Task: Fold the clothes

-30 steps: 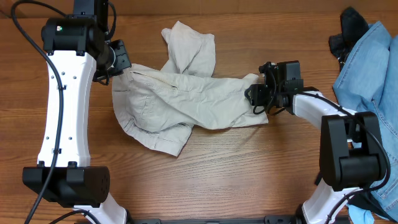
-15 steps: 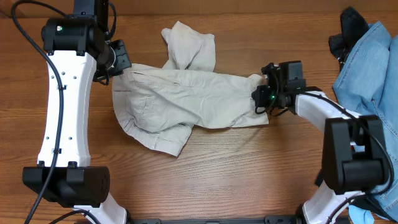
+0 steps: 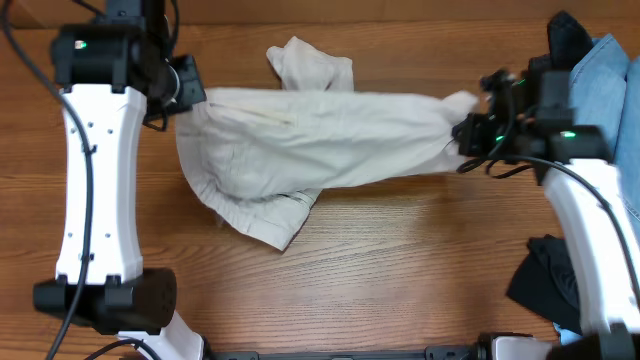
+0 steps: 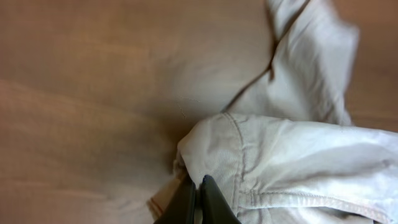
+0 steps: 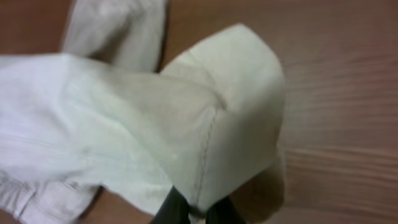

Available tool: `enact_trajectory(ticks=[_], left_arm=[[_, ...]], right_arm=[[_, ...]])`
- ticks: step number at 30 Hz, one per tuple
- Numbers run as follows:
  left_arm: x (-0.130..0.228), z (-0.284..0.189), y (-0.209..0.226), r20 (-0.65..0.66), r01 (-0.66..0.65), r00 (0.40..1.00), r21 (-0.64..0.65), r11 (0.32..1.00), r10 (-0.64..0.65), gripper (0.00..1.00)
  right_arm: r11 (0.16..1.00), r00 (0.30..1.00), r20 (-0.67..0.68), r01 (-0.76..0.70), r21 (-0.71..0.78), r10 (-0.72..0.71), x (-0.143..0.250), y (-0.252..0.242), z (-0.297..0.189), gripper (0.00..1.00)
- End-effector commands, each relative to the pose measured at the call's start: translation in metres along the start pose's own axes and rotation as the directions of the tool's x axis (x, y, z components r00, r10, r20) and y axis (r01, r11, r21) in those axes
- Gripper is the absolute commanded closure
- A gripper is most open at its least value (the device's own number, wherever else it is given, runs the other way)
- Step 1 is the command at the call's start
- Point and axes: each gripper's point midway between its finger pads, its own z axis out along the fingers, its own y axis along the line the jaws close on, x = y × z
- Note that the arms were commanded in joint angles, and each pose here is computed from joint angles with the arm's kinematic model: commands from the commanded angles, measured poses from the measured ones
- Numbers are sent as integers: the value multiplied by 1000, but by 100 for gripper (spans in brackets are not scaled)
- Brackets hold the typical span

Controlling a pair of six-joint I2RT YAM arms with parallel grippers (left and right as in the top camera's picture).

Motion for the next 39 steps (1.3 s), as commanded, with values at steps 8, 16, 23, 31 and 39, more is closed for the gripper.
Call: enact_trajectory(ticks=[8,16,23,31,39], left_arm=[[-10,-205,4,530,-91,848,137,986,5,96],[24,-297,12,719,-166,695,183,969,-17,96],[32,-303,15,730,-179,683,170,969,-2,96],[-19,-218,-14,579,-185,814,183,966,47,96],[-109,-84,-62,484,-232,870,231,945,95,96]], right_arm=[[992,923,366,104,64,-121,-65,65,-206,96],[985,830,531,155,76,-171,-62,94,-288,96],[986,838,519,150,74,-167,-53,94,-292,96],[997,966,248,79,9,-79,-73,70,-191,96],[999,989,138,50,14,-51,-135,27,-58,96]])
